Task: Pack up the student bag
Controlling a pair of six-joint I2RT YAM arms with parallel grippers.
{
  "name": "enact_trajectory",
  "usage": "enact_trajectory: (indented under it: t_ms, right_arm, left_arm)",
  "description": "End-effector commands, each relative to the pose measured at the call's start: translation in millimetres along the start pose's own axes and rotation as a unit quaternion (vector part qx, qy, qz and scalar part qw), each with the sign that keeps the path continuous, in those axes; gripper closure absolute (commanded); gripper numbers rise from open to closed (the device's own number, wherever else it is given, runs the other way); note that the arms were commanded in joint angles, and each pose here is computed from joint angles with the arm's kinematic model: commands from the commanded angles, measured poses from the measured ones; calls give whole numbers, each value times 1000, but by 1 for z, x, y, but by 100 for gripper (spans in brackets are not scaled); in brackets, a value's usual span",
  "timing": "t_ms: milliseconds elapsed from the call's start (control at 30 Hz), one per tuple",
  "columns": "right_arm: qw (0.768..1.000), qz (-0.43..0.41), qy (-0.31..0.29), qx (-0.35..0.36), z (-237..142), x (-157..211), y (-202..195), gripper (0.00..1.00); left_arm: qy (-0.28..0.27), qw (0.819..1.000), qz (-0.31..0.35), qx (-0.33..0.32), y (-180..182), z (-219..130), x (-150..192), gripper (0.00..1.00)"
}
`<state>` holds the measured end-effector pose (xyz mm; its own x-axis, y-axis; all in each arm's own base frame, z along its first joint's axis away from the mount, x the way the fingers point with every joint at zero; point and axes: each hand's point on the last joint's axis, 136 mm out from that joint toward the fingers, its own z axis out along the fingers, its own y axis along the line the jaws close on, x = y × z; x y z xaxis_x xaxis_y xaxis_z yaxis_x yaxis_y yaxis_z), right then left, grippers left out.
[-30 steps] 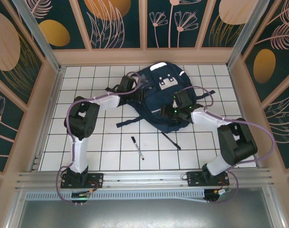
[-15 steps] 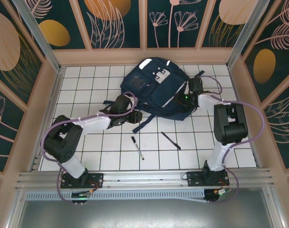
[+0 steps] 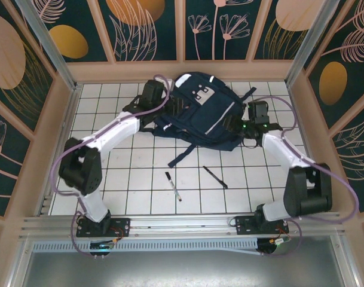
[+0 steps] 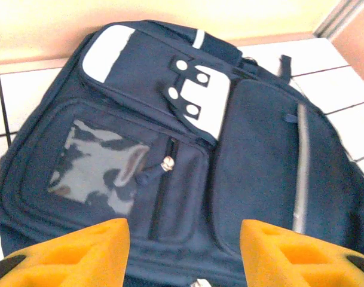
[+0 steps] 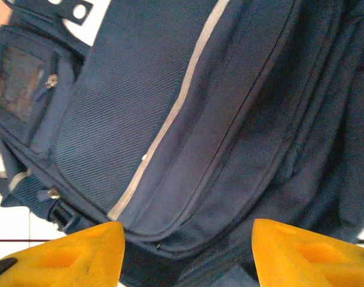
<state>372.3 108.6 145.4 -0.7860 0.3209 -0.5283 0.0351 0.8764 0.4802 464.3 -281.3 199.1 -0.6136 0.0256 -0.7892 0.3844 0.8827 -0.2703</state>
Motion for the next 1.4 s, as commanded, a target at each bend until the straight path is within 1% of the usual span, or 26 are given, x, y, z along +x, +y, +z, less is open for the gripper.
enact_trajectory:
  t_ms: [0, 100, 167, 267, 333, 367, 400, 467, 567, 667, 767, 833, 933, 1000, 1067, 1133, 1200, 1300, 1367]
  right_arm:
    - [1000, 7, 24, -12, -13, 24, 1, 42]
    - [998, -7, 36, -47, -15, 38, 25, 42]
    - [998, -13, 41, -55, -9, 42, 37, 42]
    - [999, 8, 41, -32, 6, 39, 29, 44]
    - [999, 9, 43, -21, 14, 37, 24, 47]
    - [999, 2, 48, -26, 18, 38, 27, 51]
    - [997, -12, 55, -43, 21, 41, 36, 52]
    - [994, -38, 68, -74, 27, 50, 53, 52]
    - [993, -45, 83, -75, 37, 62, 61, 50]
    - [991, -36, 93, -84, 44, 72, 71, 49]
    - [991, -11, 102, -87, 48, 86, 95, 47]
    - [991, 4, 109, -75, 51, 101, 111, 45]
    - [994, 48, 102, -5, 55, 120, 122, 39]
    - [992, 77, 102, 16, 59, 133, 133, 38]
    - [990, 92, 83, 60, 68, 143, 136, 39]
    - [987, 101, 71, 107, 75, 148, 135, 40]
    - [985, 86, 62, 133, 83, 149, 140, 41]
    - [980, 76, 51, 174, 96, 154, 138, 46]
    - [973, 82, 48, 213, 101, 159, 127, 49]
  left_arm:
    - [46, 998, 19, -42, 21, 41, 30, 50]
    - [62, 997, 8, -56, 36, 72, 47, 51]
    - [77, 995, 12, -60, 44, 88, 67, 53]
    - [111, 992, 11, -58, 52, 98, 104, 54]
    - [133, 989, 7, -62, 57, 93, 126, 55]
    - [143, 988, 2, -63, 59, 87, 137, 56]
    - [151, 987, -3, -57, 59, 81, 147, 57]
    - [172, 984, -19, -41, 54, 66, 167, 59]
    - [189, 981, -45, -28, 47, 38, 186, 60]
    - [184, 981, -63, -3, 31, 14, 190, 61]
    - [186, 981, -48, 16, 16, -7, 184, 61]
    - [173, 984, -28, 27, 8, -22, 167, 60]
    - [120, 993, -2, -2, 11, -45, 123, 56]
    - [99, 995, -16, -20, 19, -52, 104, 54]
    - [98, 993, -52, -28, 32, -50, 97, 54]
    - [111, 989, -88, -50, 51, -41, 103, 57]
    - [131, 983, -108, -63, 63, -30, 113, 57]
    - [161, 973, -148, -77, 81, -11, 134, 58]
    - [176, 964, -174, -92, 94, -2, 146, 58]
